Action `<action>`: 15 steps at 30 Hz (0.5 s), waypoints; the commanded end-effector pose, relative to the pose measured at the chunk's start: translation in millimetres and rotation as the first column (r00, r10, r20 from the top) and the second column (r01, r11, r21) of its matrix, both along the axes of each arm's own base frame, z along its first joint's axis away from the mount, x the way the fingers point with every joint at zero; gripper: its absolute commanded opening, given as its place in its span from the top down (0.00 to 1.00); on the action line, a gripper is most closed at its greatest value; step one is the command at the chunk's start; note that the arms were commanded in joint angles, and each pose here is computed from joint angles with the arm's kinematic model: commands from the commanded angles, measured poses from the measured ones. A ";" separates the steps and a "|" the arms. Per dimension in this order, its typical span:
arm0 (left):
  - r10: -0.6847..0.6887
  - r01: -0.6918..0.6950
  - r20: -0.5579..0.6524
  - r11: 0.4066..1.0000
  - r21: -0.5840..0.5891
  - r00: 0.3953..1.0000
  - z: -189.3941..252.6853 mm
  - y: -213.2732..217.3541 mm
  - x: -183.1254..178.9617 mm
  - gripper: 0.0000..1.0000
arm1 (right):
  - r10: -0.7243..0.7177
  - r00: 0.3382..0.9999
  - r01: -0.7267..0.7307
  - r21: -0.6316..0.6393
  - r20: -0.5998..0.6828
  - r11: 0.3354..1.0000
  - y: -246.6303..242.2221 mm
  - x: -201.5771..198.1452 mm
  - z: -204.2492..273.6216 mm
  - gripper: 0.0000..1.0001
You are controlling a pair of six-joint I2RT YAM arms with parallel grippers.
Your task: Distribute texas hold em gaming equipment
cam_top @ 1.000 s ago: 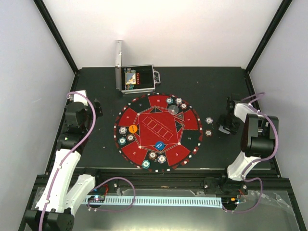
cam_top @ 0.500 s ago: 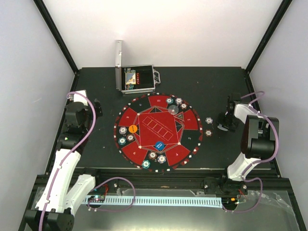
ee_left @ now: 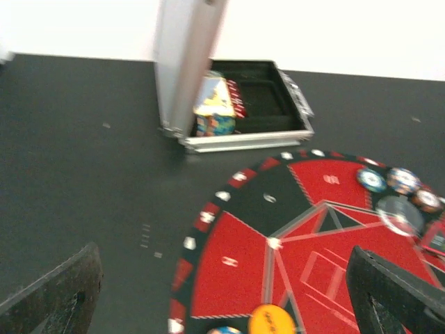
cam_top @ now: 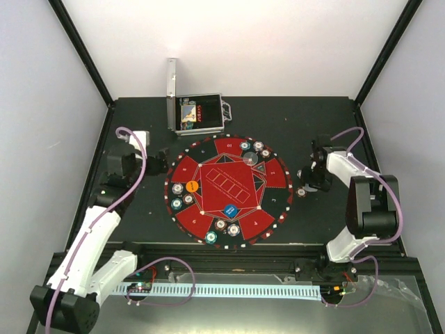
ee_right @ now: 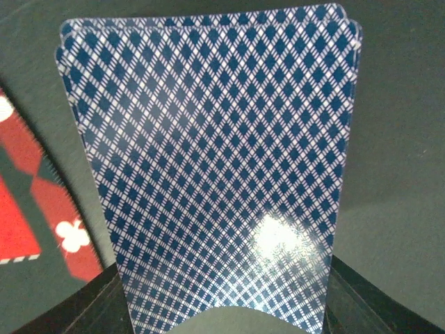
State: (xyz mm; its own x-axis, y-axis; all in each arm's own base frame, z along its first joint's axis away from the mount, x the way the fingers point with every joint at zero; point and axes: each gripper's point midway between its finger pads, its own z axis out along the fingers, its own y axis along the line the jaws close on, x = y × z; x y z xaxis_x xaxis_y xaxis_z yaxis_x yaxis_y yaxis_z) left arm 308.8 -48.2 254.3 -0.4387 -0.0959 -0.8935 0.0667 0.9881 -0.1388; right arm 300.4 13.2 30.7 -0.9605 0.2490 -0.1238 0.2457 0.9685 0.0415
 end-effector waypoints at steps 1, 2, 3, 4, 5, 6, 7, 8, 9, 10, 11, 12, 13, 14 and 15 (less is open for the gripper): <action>-0.167 0.153 -0.050 0.966 -0.207 0.985 8.4 -49.0 -13.3 0.03 | 0.069 0.996 -0.068 -0.025 0.050 0.997 10.9 3.8 26.4 0.41; -0.193 0.170 -0.069 0.953 -0.251 0.979 6.0 -58.6 -16.6 0.03 | 0.088 0.994 -0.087 -0.023 0.059 0.996 16.2 4.2 30.4 0.41; -0.234 0.201 -0.082 0.935 -0.291 0.969 4.5 -70.5 -21.1 0.03 | 0.113 0.991 -0.112 -0.020 0.068 0.994 23.4 4.3 34.1 0.41; -0.265 0.222 -0.095 0.919 -0.326 0.959 3.1 -80.4 -24.8 0.03 | 0.140 0.988 -0.139 -0.019 0.072 0.990 30.7 3.7 36.5 0.41; -0.298 0.242 -0.109 0.901 -0.360 0.948 1.1 -90.3 -28.6 0.03 | 0.163 0.984 -0.162 -0.018 0.074 0.987 37.2 3.1 38.4 0.41; -0.327 0.258 -0.120 0.884 -0.389 0.937 0.1 -99.7 -32.3 0.04 | 0.183 0.980 -0.182 -0.015 0.077 0.983 43.6 2.5 40.2 0.41; -0.350 0.269 -0.133 0.870 -0.413 0.927 -1.7 -107.6 -35.6 0.04 | 0.201 0.976 -0.201 -0.012 0.081 0.980 49.7 2.2 42.0 0.41; -0.373 0.280 -0.144 0.855 -0.436 0.916 -2.9 -114.8 -38.8 0.03 | 0.225 0.970 -0.225 -0.005 0.089 0.974 56.8 1.3 44.1 0.41; -0.394 0.286 -0.155 0.838 -0.464 0.906 -4.8 -121.5 -41.9 0.03 | 0.252 0.963 -0.254 0.006 0.100 0.967 65.5 0.1 46.4 0.41; -0.426 0.300 -0.161 0.814 -0.497 0.890 -6.3 -129.2 -45.6 0.03 | 0.290 0.950 -0.294 0.018 0.118 0.956 77.0 -1.5 50.0 0.41; -0.460 0.315 -0.155 0.781 -0.540 0.874 -5.8 -137.4 -48.3 0.03 | 0.327 0.935 -0.334 0.032 0.138 0.942 87.6 -3.1 54.0 0.41; -0.489 0.321 -0.154 0.747 -0.583 0.859 -6.8 -144.5 -50.5 0.03 | 0.360 0.919 -0.371 0.043 0.158 0.928 98.2 -5.2 58.3 0.41; -0.522 0.324 -0.160 0.711 -0.623 0.837 -9.7 -151.9 -53.7 0.03 | 0.398 0.900 -0.413 0.058 0.179 0.909 110.3 -8.3 62.4 0.41; -0.551 0.323 -0.165 0.678 -0.660 0.818 -12.0 -158.3 -55.7 0.03 | 0.440 0.874 -0.462 0.074 0.205 0.884 125.3 -12.0 66.9 0.41; -0.578 0.320 -0.173 0.647 -0.692 0.797 -14.7 -164.6 -58.0 0.03 | 0.483 0.846 -0.511 0.086 0.226 0.855 139.8 -17.4 70.1 0.41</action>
State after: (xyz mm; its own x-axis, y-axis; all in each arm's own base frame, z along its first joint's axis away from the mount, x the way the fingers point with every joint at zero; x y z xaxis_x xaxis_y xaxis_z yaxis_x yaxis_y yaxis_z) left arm 265.2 -180.3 235.0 -0.7358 -0.2353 -0.6349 0.3099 0.7167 -0.6247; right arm 290.9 105.1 75.5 -0.9713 -0.0819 -0.2233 -0.1049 0.9901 0.0931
